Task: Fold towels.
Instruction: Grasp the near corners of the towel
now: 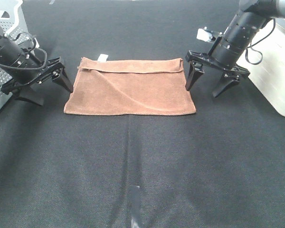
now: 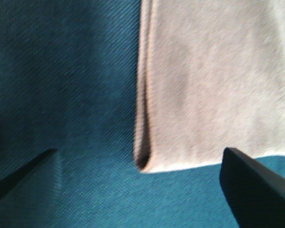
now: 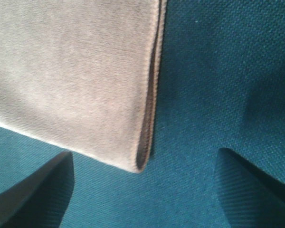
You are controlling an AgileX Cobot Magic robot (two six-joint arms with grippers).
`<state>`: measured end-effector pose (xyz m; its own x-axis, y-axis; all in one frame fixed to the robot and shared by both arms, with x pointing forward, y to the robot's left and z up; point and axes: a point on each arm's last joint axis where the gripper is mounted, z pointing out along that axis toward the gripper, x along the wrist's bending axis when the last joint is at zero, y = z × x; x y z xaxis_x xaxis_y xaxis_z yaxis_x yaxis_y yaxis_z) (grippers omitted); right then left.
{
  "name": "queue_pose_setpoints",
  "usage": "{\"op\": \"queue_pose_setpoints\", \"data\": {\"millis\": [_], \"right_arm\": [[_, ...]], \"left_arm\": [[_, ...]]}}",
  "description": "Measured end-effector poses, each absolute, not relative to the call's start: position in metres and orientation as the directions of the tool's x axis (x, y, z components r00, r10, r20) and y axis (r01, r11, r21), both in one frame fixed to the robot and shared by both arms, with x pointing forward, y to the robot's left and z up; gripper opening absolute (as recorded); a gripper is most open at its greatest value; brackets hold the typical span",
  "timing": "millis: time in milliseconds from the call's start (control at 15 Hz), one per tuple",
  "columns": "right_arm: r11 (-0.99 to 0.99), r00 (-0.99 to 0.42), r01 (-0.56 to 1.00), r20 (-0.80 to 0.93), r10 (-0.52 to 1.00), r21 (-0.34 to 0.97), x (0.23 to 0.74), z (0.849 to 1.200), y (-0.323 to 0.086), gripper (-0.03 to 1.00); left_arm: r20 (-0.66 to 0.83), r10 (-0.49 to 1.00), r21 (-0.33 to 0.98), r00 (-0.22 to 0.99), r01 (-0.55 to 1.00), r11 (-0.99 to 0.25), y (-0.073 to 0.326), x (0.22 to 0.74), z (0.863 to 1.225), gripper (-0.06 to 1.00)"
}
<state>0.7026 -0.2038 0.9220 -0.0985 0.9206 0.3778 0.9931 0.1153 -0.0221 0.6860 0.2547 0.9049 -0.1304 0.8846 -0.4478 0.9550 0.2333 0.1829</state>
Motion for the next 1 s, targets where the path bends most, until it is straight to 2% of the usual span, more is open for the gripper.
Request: {"op": "queue_pose_setpoints", "data": {"millis": [400,733,800,867,933,1000], "right_arm": [[0.149,-0.127,0.988,0.396,0.909,-0.025,0.700,0.913,-0.203,0.76],[0.140,-0.098,0.989,0.484,0.869,-0.051,0.702,0.887,-0.195,0.75],[0.133,-0.087,0.990,0.499,0.862,-0.055,0.702,0.885,-0.194,0.73],[0.127,-0.077,0.990,0.516,0.853,-0.062,0.703,0.882,-0.192,0.65],[0.125,-0.074,0.990,0.528,0.846,-0.061,0.703,0.880,-0.191,0.54],[0.123,-0.069,0.990,0.532,0.844,-0.067,0.703,0.877,-0.191,0.40]], "left_arm": [[-0.456,0.879,0.198,-0.135,0.948,0.249,0.243,0.689,0.895,0.85],[-0.467,0.874,0.174,-0.135,0.955,0.241,0.225,0.691,0.875,0.82],[-0.471,0.873,0.176,-0.128,0.956,0.235,0.220,0.692,0.873,0.79],[-0.476,0.870,0.179,-0.126,0.955,0.237,0.216,0.692,0.872,0.74],[-0.477,0.870,0.178,-0.126,0.955,0.236,0.214,0.692,0.871,0.65],[-0.476,0.870,0.173,-0.128,0.957,0.235,0.213,0.692,0.868,0.52]]}}
